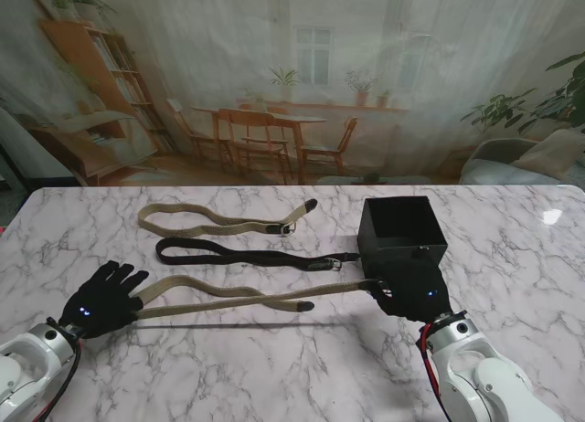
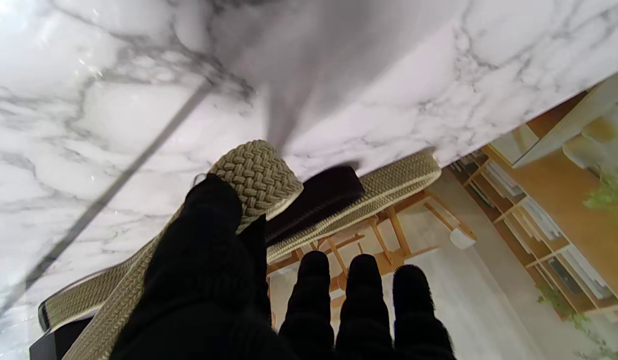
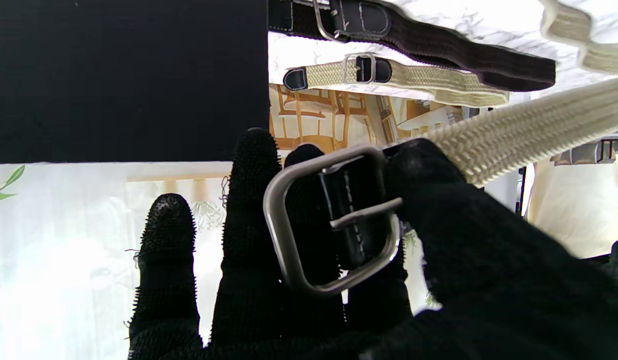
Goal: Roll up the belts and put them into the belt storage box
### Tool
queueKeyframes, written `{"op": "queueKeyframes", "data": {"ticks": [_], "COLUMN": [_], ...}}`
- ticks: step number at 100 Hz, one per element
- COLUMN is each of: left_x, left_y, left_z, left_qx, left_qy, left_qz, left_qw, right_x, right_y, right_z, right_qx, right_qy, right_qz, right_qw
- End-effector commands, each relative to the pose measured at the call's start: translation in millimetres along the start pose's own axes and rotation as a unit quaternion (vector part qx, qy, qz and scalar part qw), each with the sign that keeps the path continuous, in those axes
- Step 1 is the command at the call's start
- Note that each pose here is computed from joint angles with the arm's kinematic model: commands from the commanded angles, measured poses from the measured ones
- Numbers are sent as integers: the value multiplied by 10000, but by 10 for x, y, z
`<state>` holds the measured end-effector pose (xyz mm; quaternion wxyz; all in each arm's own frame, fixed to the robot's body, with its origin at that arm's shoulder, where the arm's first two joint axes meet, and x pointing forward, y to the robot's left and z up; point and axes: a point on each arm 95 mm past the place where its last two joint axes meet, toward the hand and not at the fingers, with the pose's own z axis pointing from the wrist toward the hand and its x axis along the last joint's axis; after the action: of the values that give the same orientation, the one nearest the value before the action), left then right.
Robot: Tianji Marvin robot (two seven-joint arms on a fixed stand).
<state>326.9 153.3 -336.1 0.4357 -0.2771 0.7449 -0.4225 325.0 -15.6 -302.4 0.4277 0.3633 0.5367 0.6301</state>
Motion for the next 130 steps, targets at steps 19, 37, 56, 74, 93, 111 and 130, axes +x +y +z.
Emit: {"op": "queueKeyframes", "data": {"ticks": [19,37,56,74,93,111,130], "left_x": [-326,-481,-491,-179,131,365,500], "left_y": [-376,-624,-851,-698,-418,-287,-201], "left_z": [-198,-381,-488,-344,-93,87,225], "left_qx": [649,1274,1641,1228,724,273,-102], "left_qy": [-314,-408,-184,215,467,759,1009], "left_qz": [518,619,601,489,126,-147,-212], "left_qw": [9961,9891,9844,9910,9962,9966,9946], "right_x": [-33,-54,-92,-218,-377,-516,-623], "right_y": [104,186,171,8,-190,-379,-560], "right_z": [-45,-83,-119,-178,-244,-322,-402], "right_qx": [-235,-393,-412,-230,21,333,874], "right_qy": [-29,-16,-77,-478,-893,-1286,-1521], "right_qz": [9,-1,-50,-51,-163,-278,-344], "right_qw": [9997,9992,9991,9986,9959,9907,9839]}}
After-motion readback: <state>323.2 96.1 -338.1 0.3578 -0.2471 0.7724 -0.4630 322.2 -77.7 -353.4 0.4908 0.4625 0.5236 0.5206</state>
